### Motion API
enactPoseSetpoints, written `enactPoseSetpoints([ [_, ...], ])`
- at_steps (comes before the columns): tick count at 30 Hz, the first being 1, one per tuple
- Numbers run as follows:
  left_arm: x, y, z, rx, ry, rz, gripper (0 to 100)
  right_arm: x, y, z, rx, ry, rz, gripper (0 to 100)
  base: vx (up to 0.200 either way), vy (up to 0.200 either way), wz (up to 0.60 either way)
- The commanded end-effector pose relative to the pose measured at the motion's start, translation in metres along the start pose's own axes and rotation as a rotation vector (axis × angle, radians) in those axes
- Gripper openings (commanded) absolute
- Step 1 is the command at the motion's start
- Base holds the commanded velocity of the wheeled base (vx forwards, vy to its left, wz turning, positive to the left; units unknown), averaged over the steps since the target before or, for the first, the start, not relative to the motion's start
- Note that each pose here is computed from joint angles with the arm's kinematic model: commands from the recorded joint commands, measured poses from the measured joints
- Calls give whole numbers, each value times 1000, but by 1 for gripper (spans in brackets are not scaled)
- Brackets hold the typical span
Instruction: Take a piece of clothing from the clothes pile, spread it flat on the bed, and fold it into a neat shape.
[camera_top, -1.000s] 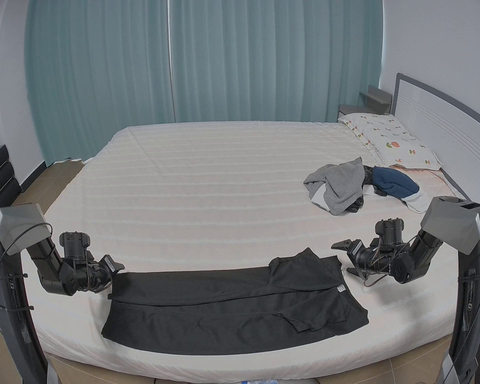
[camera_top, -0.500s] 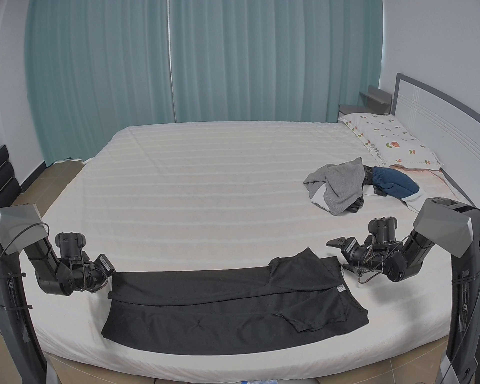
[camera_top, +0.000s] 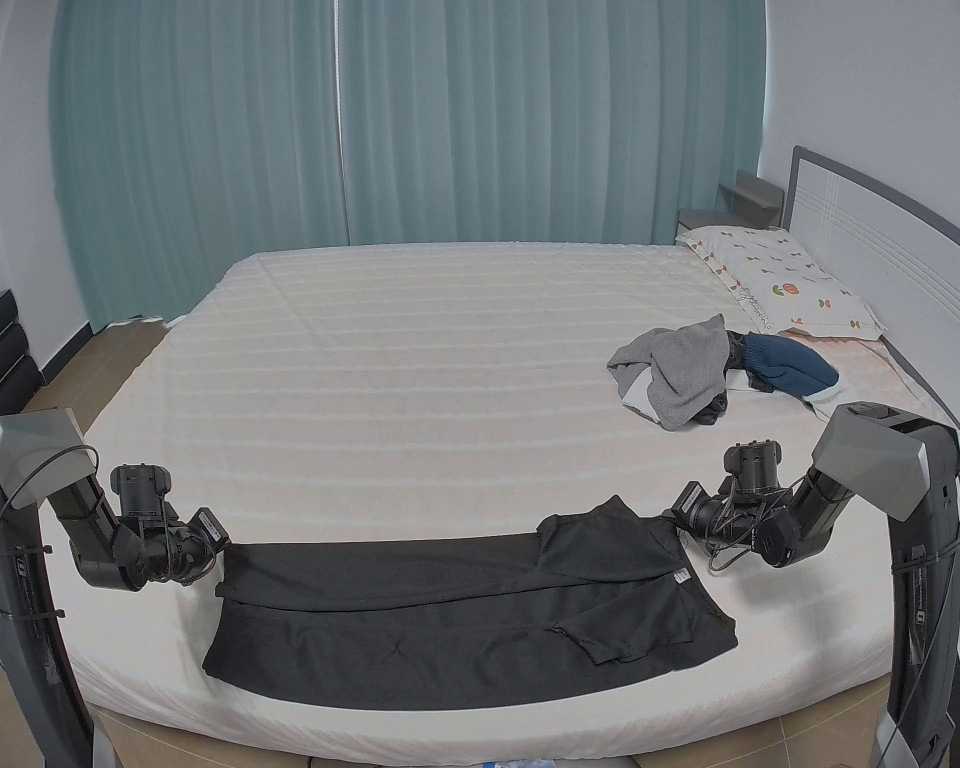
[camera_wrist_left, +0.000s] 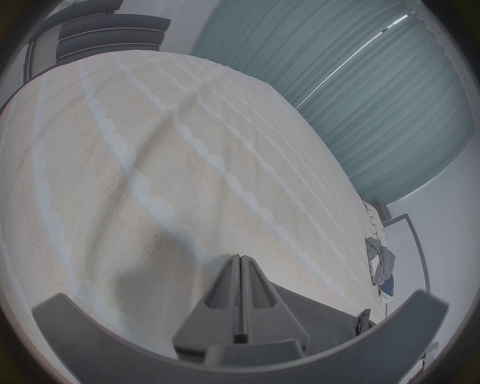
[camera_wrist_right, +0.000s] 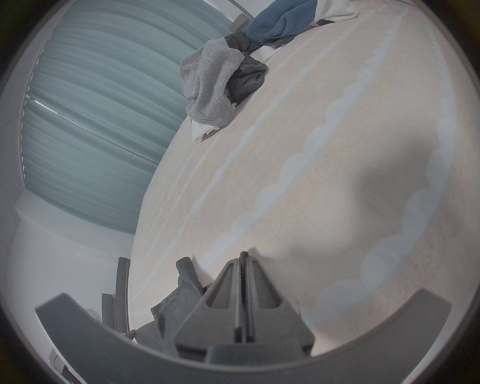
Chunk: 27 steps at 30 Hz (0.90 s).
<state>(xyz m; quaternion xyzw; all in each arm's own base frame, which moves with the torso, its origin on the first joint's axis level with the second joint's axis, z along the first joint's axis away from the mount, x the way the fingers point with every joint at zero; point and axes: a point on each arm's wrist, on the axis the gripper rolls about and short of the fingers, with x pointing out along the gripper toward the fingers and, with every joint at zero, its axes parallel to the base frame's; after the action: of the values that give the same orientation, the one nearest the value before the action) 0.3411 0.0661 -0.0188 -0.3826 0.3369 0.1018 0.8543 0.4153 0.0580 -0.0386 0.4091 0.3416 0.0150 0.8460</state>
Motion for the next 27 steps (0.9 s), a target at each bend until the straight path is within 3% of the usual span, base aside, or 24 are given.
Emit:
enactPoseSetpoints([
  [1, 1, 0, 0, -2, 0, 0, 0, -1, -2, 6, 7, -16, 2, 0, 0, 0, 0],
  [14, 0, 0, 0, -30, -1, -3, 0, -1, -2, 7, -2, -48, 34, 0, 0, 0, 0],
  [15, 0, 0, 0, -30, 0, -4, 0, -1, -3, 7, -1, -47, 33, 100, 0, 0, 0],
  [16, 0, -1, 0, -29, 1, -5, 0, -1, -3, 7, -3, -46, 32, 100, 0, 0, 0],
  [17, -1, -1, 0, -29, 1, -5, 100, -2, -3, 7, -3, -47, 33, 100, 0, 0, 0],
  [25, -1, 0, -1, -35, 10, -8, 100, -22, 7, 15, -6, -68, 48, 100, 0, 0, 0],
  [27, -3, 1, -3, -36, 18, -8, 100, -40, 19, 16, -43, -69, 79, 100, 0, 0, 0],
])
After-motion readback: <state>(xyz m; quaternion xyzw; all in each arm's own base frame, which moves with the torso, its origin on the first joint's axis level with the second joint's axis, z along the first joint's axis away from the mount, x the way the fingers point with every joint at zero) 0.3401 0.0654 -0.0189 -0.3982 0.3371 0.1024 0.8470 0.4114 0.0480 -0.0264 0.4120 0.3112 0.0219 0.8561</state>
